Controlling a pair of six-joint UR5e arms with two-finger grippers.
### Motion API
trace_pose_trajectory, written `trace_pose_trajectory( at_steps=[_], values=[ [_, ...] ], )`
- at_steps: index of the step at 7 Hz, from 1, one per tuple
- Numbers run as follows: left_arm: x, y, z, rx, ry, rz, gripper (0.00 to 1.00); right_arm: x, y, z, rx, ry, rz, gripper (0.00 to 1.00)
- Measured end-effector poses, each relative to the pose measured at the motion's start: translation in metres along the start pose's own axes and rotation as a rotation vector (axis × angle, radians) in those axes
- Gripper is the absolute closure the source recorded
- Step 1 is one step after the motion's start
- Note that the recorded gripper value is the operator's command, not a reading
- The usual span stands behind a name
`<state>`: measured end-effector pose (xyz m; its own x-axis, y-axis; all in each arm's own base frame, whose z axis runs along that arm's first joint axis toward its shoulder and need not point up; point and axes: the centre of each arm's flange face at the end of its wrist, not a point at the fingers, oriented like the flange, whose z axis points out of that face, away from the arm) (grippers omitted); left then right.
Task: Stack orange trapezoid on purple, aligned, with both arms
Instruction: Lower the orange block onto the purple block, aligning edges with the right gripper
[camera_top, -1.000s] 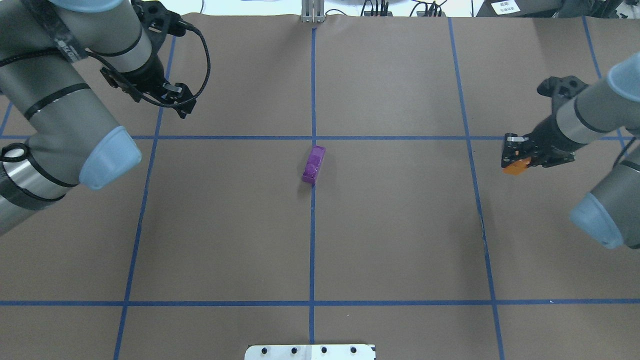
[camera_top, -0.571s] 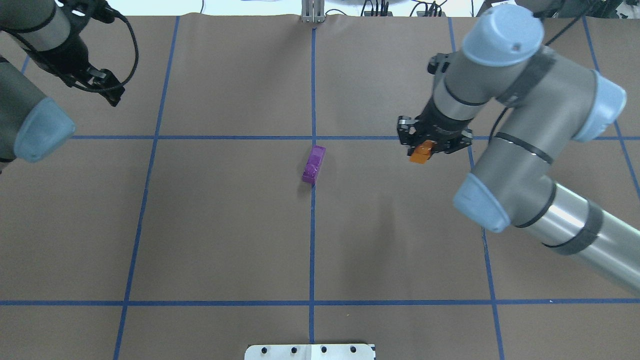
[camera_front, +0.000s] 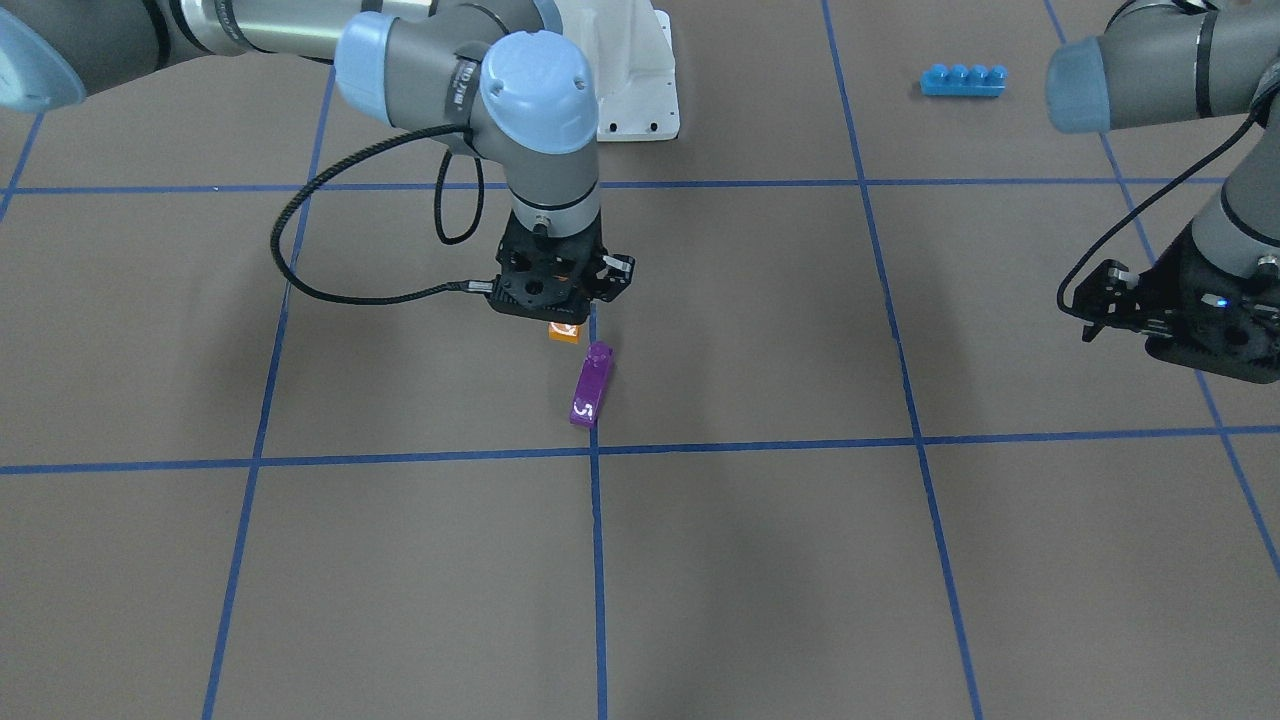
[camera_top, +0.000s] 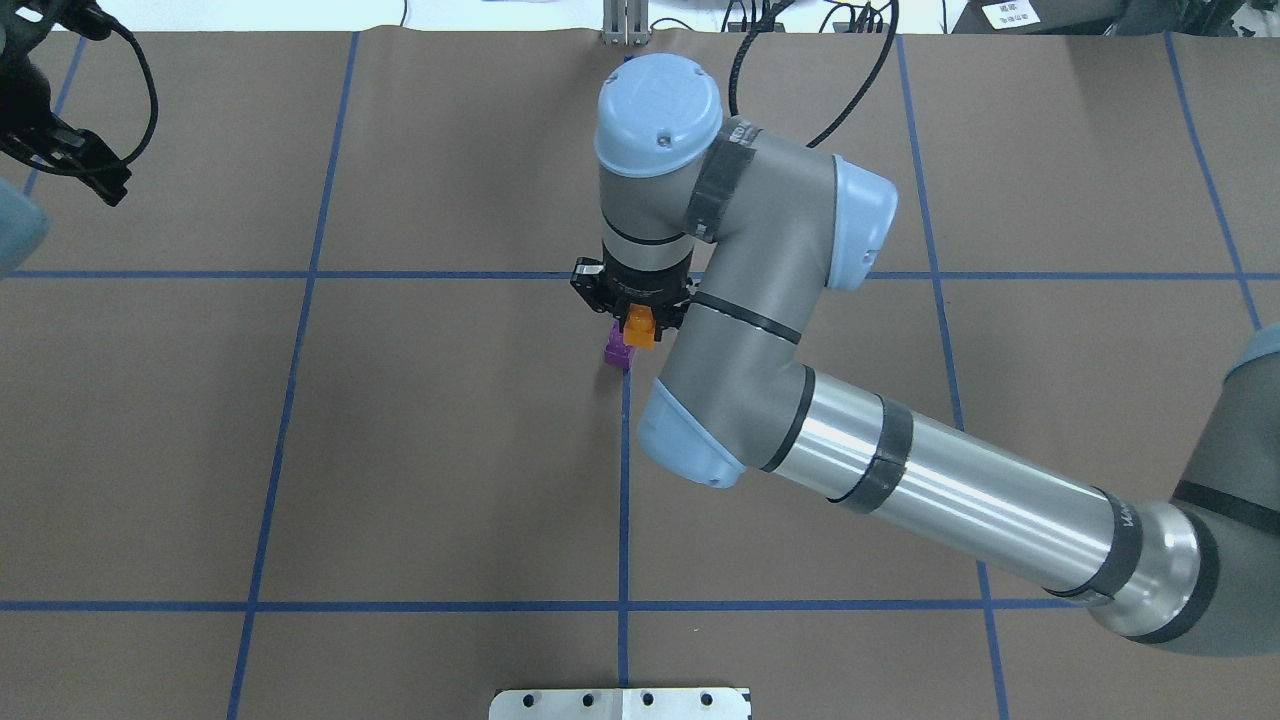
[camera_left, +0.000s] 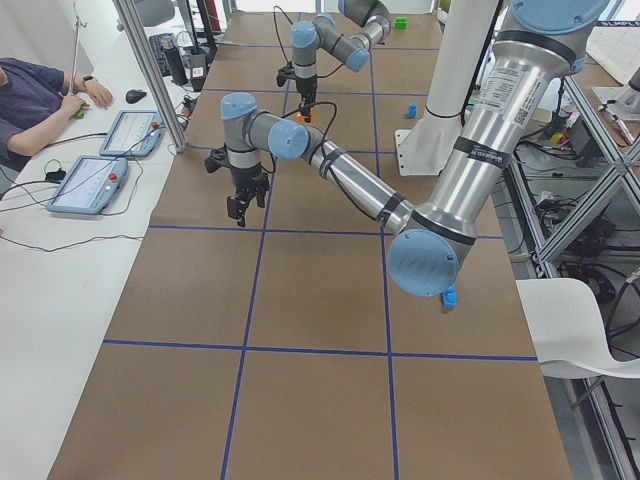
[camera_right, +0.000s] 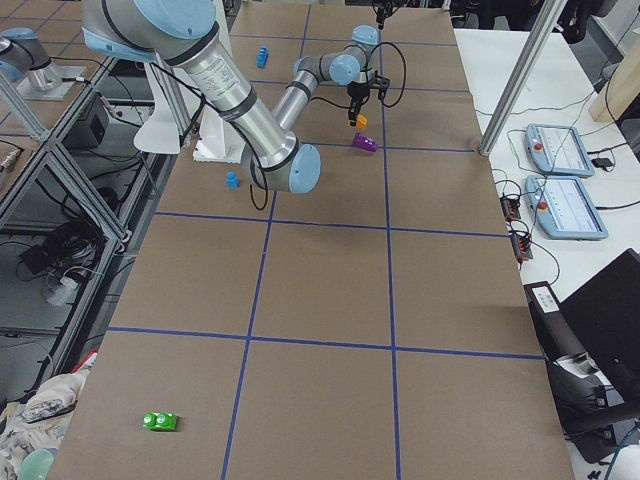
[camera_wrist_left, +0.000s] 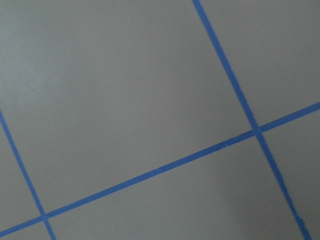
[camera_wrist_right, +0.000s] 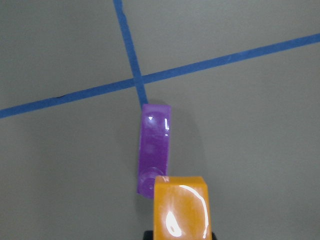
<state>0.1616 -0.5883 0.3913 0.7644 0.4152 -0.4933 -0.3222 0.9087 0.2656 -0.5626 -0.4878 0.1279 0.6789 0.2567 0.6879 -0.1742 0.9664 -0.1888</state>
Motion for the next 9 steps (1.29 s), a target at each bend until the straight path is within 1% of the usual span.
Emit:
trace_pose_trajectory(
  at_steps=[2,5,7,9],
  values=[
    [-0.005,0.003,0.003,-0.006,-0.002,0.002,0.00,-0.016,-0.009,0.022,0.006,-0.016,0.060,1.00],
    [-0.006,0.004,0.004,-0.008,-0.002,0.002,0.00,-0.014,-0.016,0.036,0.006,-0.002,0.172,1.00],
    [-0.006,0.005,0.006,-0.008,-0.002,0.003,0.00,-0.012,-0.018,0.044,0.007,0.013,0.195,1.00],
    [-0.007,0.007,0.008,-0.007,-0.001,0.004,0.00,-0.012,-0.019,0.051,0.014,0.023,0.196,1.00]
  ],
)
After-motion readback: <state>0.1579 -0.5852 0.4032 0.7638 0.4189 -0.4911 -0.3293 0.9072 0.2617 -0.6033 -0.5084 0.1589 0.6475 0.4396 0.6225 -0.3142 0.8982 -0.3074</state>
